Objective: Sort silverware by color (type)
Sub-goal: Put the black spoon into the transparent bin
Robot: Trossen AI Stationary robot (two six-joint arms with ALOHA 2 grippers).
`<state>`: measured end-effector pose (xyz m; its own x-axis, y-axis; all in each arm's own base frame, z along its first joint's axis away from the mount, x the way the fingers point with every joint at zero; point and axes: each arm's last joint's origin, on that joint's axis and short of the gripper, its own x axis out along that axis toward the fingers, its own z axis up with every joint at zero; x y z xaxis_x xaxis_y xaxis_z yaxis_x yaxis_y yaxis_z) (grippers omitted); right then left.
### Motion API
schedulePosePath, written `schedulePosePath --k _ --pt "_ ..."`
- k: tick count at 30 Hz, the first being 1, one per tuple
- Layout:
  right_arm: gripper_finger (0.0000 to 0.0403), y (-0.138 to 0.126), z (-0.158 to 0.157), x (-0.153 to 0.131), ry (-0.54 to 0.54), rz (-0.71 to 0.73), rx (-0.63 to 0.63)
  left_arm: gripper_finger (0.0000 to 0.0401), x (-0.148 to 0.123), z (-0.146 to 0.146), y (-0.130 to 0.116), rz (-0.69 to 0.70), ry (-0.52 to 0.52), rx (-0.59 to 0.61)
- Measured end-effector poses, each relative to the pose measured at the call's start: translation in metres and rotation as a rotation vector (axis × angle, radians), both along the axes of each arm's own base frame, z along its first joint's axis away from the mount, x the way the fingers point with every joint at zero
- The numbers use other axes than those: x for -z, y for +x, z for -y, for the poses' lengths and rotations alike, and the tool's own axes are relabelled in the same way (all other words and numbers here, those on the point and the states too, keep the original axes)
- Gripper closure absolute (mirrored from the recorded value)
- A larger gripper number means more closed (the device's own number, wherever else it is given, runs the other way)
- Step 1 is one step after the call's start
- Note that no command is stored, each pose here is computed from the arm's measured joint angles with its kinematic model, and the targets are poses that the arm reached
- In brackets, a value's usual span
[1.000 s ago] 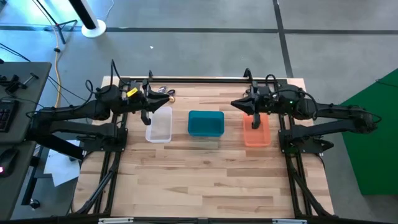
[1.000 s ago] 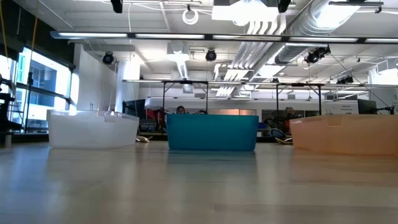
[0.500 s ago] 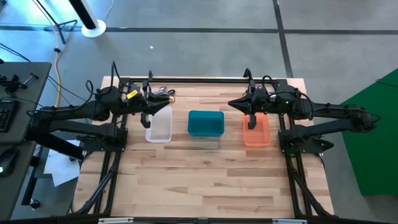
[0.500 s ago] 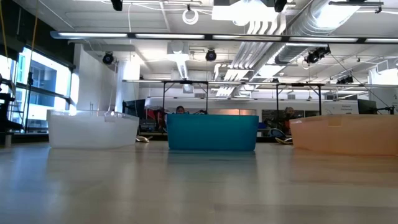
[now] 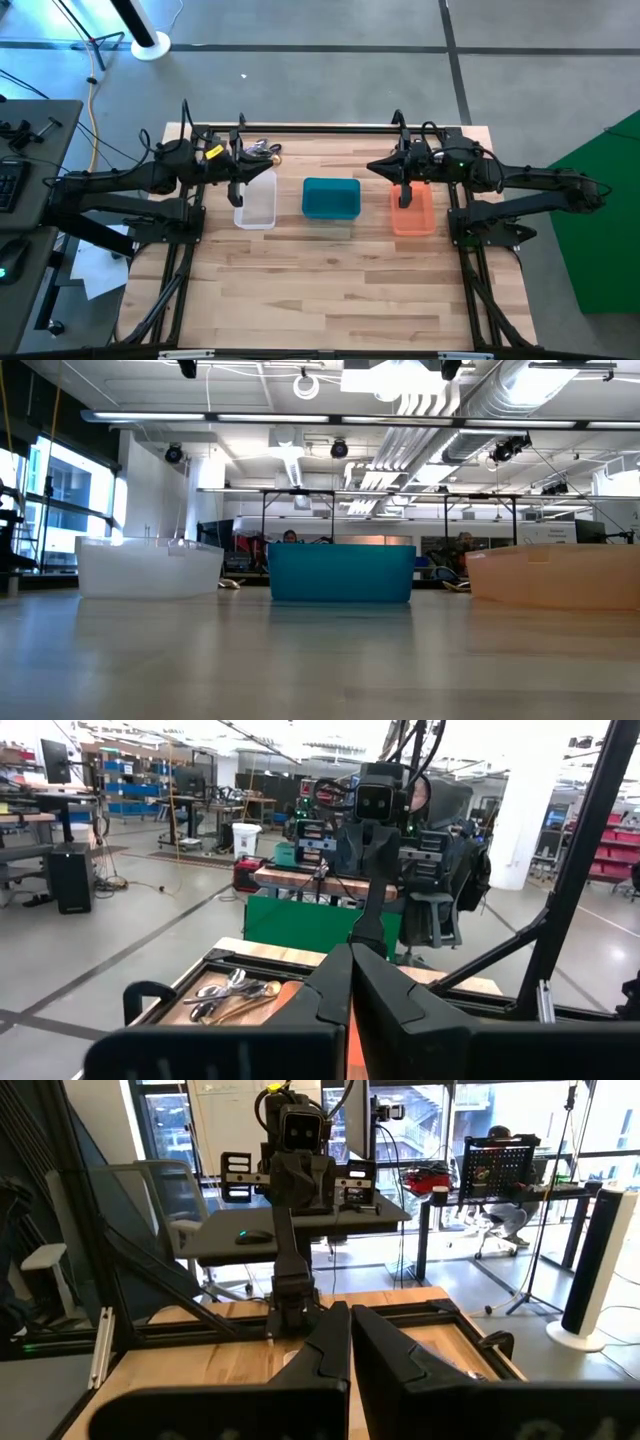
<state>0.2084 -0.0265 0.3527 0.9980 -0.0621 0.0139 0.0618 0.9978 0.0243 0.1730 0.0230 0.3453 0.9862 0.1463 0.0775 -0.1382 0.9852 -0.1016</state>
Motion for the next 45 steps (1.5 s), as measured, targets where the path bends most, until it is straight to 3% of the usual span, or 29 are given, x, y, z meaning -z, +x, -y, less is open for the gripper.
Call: schedulePosePath --k 14,18,26,36,39,45 --pt "0.0402 0.0 0.0 0.0 0.001 0.0 0.002 0.0401 0.0 0.0 0.0 -0.001 0.0 0.0" --pt "0.0402 0.0 0.0 -0.001 0.049 0.01 0.013 0.0401 0.0 0.0 0.0 -0.001 0.0 0.0" --pt "0.0398 0.004 0.025 0.019 0.209 -0.095 0.439 0.0401 0.0 -0.001 0.0 -0.001 -0.004 -0.018" --pt "0.0323 -0.037 0.08 0.071 0.548 -0.519 0.877 0.0401 0.0 -0.001 0.0 -0.001 -0.003 -0.024" --pt "0.0301 -0.047 0.095 0.079 0.638 -0.563 0.935 0.0401 0.0 -0.001 0.0 -0.001 -0.004 -0.029" --pt "0.0279 -0.058 0.127 0.102 0.773 -0.703 0.934 0.0401 0.0 -0.002 0.0 0.003 -0.029 -0.054"
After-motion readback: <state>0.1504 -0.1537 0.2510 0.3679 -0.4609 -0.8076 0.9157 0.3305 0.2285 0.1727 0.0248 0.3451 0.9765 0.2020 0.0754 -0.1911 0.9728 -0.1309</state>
